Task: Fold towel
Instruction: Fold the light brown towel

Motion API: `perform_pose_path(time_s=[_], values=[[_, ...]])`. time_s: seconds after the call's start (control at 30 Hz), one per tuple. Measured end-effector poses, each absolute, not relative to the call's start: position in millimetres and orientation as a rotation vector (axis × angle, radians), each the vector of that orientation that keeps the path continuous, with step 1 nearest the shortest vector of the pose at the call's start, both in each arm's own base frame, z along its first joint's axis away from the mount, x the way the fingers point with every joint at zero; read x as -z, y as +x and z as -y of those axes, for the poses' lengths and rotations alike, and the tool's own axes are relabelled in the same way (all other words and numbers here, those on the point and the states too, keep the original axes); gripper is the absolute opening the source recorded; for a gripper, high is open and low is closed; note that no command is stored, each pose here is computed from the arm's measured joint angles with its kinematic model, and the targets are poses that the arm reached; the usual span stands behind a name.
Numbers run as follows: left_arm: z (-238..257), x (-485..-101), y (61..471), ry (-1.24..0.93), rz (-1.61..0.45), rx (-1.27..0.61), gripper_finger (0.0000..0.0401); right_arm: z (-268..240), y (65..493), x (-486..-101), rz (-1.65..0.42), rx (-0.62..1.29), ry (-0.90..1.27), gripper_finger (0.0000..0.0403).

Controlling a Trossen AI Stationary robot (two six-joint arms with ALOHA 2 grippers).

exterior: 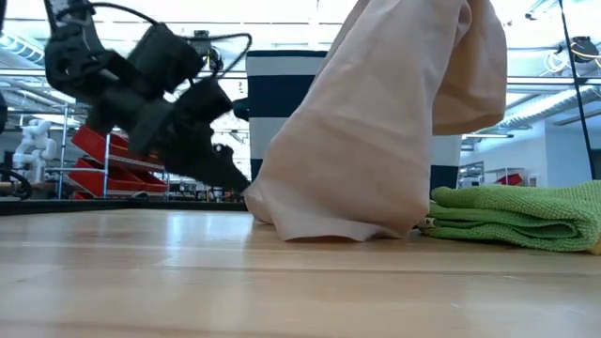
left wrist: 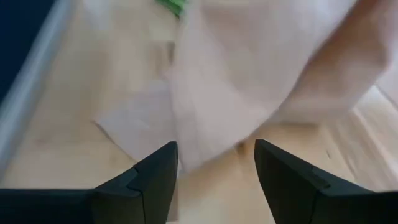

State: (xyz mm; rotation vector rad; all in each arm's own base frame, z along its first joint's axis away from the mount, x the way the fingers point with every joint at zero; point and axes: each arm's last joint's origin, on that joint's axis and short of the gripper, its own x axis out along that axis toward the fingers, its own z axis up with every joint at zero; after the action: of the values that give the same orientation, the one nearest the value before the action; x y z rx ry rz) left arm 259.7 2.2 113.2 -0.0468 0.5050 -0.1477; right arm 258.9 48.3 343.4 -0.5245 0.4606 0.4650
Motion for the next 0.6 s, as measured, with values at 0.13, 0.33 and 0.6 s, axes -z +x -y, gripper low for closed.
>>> perform_pose_path(time_s=[0.13, 0.33, 0.6], values=[[-3.5, -96.2, 274.7, -0.046, -0.548, 0.139, 0.0196, -48.3, 259.0, -343.6, -0.458, -0.464, -0.525, 0.0], [-3.4, -89.5, 294.8, -0.028, -0.552, 0.171, 0.0157, -48.3, 258.9, -343.4, -0.464, -0.461, -0.509, 0.0], [-3.4, -93.6, 297.3, -0.001, -0.534, 0.181, 0.0139, -48.1, 257.8, -341.8, -0.485, -0.463, -0.499, 0.0]])
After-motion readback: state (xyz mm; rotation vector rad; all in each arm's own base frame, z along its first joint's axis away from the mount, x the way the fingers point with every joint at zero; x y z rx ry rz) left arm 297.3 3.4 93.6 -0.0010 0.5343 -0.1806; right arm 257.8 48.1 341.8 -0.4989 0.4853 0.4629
